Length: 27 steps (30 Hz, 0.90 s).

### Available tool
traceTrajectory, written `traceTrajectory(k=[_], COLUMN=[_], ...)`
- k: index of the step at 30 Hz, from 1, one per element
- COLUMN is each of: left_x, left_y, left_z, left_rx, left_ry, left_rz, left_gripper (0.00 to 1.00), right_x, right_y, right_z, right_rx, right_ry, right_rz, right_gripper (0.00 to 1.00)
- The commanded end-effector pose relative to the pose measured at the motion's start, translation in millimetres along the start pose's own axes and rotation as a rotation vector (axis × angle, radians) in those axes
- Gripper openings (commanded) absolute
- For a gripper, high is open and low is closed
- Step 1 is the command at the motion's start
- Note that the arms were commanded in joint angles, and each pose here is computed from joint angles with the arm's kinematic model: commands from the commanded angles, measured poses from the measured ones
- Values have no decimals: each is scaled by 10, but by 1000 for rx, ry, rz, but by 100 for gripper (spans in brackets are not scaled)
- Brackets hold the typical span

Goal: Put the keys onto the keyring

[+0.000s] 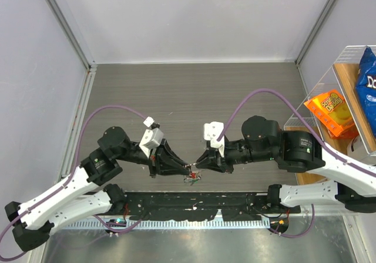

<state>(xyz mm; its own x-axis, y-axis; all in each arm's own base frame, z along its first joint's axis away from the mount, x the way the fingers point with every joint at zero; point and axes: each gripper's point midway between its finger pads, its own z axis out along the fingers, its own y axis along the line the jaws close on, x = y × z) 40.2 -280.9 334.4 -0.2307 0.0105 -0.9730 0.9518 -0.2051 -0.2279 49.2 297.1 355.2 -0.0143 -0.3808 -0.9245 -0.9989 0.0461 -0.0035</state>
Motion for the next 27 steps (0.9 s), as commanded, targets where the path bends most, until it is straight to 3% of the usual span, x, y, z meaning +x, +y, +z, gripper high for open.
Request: traceTrajectory(k=[1, 27], left_x=[-222, -597], left_y=[-71, -425], left_z=[-30, -198], left_rx=[8, 115], left_ry=[-95, -393], left_rz=[69, 179], left_gripper=[0, 0], right_x=[-226, -507], right_y=[80, 274], right_z=[-105, -260], right_rx=[-26, -118], right_ry=[-102, -248], right_rz=[9, 12], right_gripper=[9, 6])
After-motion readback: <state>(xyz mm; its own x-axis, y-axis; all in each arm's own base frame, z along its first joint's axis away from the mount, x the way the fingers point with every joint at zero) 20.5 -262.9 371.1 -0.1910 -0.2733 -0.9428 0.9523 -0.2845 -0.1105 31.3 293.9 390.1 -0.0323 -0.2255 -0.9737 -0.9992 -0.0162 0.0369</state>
